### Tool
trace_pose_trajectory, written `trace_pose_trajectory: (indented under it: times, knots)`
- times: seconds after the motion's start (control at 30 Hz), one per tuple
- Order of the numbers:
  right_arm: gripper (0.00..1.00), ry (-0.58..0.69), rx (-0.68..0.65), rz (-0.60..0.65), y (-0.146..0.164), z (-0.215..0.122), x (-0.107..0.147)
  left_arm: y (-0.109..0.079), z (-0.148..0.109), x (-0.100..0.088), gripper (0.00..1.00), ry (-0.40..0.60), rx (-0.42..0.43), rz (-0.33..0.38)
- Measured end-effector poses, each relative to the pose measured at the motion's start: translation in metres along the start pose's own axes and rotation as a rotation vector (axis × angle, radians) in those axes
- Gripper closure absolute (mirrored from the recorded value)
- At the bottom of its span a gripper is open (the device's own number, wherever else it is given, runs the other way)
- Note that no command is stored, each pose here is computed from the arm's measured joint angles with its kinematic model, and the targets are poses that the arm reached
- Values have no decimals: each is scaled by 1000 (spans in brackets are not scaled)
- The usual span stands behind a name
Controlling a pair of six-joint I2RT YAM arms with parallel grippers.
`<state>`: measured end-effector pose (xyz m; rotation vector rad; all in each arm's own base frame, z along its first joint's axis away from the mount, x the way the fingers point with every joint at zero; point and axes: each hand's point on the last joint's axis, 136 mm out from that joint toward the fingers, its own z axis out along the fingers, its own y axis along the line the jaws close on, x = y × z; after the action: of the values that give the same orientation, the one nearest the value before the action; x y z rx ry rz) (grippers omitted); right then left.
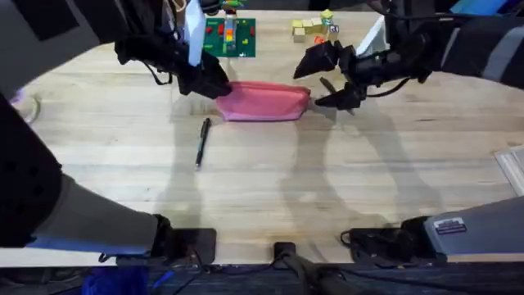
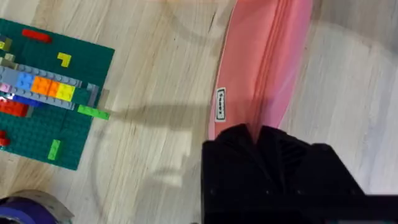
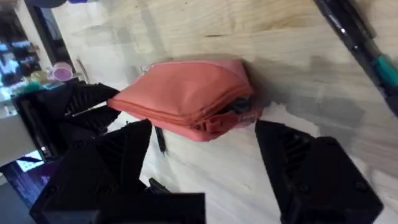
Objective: Unzip the bag, pick up the pens from the table one at a time and place them inside, then zip the bag closed.
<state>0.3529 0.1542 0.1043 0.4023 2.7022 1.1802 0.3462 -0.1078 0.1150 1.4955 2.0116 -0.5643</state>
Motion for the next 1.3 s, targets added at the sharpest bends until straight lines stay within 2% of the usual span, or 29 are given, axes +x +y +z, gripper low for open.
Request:
trace_pose_trajectory:
  times: [0.13, 0.3, 0.57, 0.7, 1.0, 1.3]
  knots:
    - [7, -12, -3, -5, 1, 0, -3, 0, 0, 0, 958, 0, 0, 0]
    - [7, -25, -87, -46, 15, -4, -11, 0, 0, 0, 958, 0, 0, 0]
    - [7, -24, -197, 21, -13, -13, -8, 0, 0, 0, 958, 0, 0, 0]
    - [7, 7, -228, 28, -13, -11, 1, 0, 0, 0, 958, 0, 0, 0]
    - [7, 34, -236, -5, -2, -2, 10, 0, 0, 0, 958, 0, 0, 0]
    - [7, 13, -195, 12, -6, 2, 6, 0, 0, 0, 958, 0, 0, 0]
